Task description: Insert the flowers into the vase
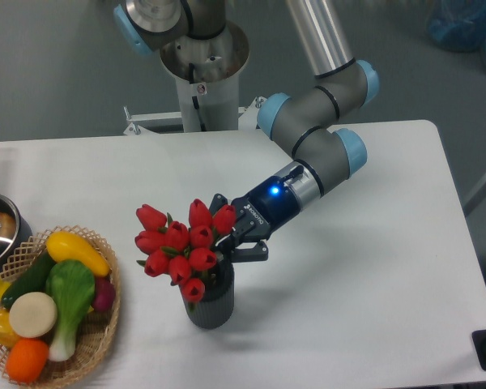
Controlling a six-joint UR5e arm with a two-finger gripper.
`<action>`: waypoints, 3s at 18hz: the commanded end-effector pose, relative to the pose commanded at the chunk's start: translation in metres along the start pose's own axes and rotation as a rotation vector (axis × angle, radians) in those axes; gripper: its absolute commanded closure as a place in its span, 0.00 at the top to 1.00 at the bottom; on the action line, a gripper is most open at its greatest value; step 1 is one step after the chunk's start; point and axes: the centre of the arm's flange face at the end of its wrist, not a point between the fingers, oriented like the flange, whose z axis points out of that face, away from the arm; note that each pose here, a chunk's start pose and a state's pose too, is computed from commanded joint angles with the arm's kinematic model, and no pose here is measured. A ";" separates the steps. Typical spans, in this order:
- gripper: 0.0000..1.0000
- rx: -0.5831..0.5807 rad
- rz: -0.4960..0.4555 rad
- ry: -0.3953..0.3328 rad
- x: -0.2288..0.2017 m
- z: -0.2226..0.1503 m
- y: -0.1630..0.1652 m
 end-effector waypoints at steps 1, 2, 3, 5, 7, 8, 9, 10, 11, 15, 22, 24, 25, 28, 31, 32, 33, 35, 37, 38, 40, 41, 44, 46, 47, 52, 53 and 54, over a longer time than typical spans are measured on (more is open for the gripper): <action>0.20 0.000 0.000 0.000 -0.001 0.000 0.003; 0.20 0.000 0.003 0.000 -0.002 0.000 0.006; 0.20 0.000 0.008 -0.001 -0.003 -0.001 0.007; 0.23 0.000 0.008 -0.003 -0.004 -0.002 0.007; 0.23 0.000 0.005 -0.003 -0.004 -0.002 0.008; 0.24 0.000 0.005 -0.004 -0.004 -0.002 0.009; 0.25 0.000 0.003 -0.004 -0.004 -0.002 0.009; 0.27 0.000 0.004 -0.006 -0.005 -0.003 0.009; 0.30 0.000 0.006 -0.006 -0.005 -0.003 0.009; 0.54 0.000 0.038 -0.024 -0.008 -0.014 0.012; 1.00 -0.002 0.056 -0.038 -0.010 -0.022 0.009; 1.00 -0.002 0.063 -0.041 -0.010 -0.024 0.005; 1.00 -0.007 0.065 -0.043 -0.011 -0.025 0.005; 1.00 -0.071 0.103 -0.052 -0.013 -0.031 -0.004; 1.00 -0.196 0.149 -0.070 -0.012 -0.042 -0.012; 1.00 -0.202 0.156 -0.074 -0.011 -0.044 -0.016; 1.00 -0.212 0.163 -0.081 -0.011 -0.048 -0.020; 1.00 -0.275 0.190 -0.091 -0.013 -0.052 -0.031; 1.00 -0.380 0.223 -0.104 -0.013 -0.058 -0.042; 1.00 -0.430 0.237 -0.114 -0.014 -0.061 -0.048; 1.00 -0.505 0.275 -0.141 -0.019 -0.070 -0.068; 1.00 -0.534 0.298 -0.155 -0.026 -0.072 -0.083; 1.00 -0.681 0.265 -0.253 -0.040 -0.103 -0.105; 1.00 -0.811 0.263 -0.320 -0.036 -0.127 -0.119; 1.00 -0.874 0.268 -0.349 -0.031 -0.136 -0.129; 1.00 -1.080 0.274 -0.487 -0.007 -0.175 -0.177; 1.00 -1.119 0.277 -0.511 -0.002 -0.183 -0.186; 1.00 -1.162 0.273 -0.522 0.008 -0.189 -0.194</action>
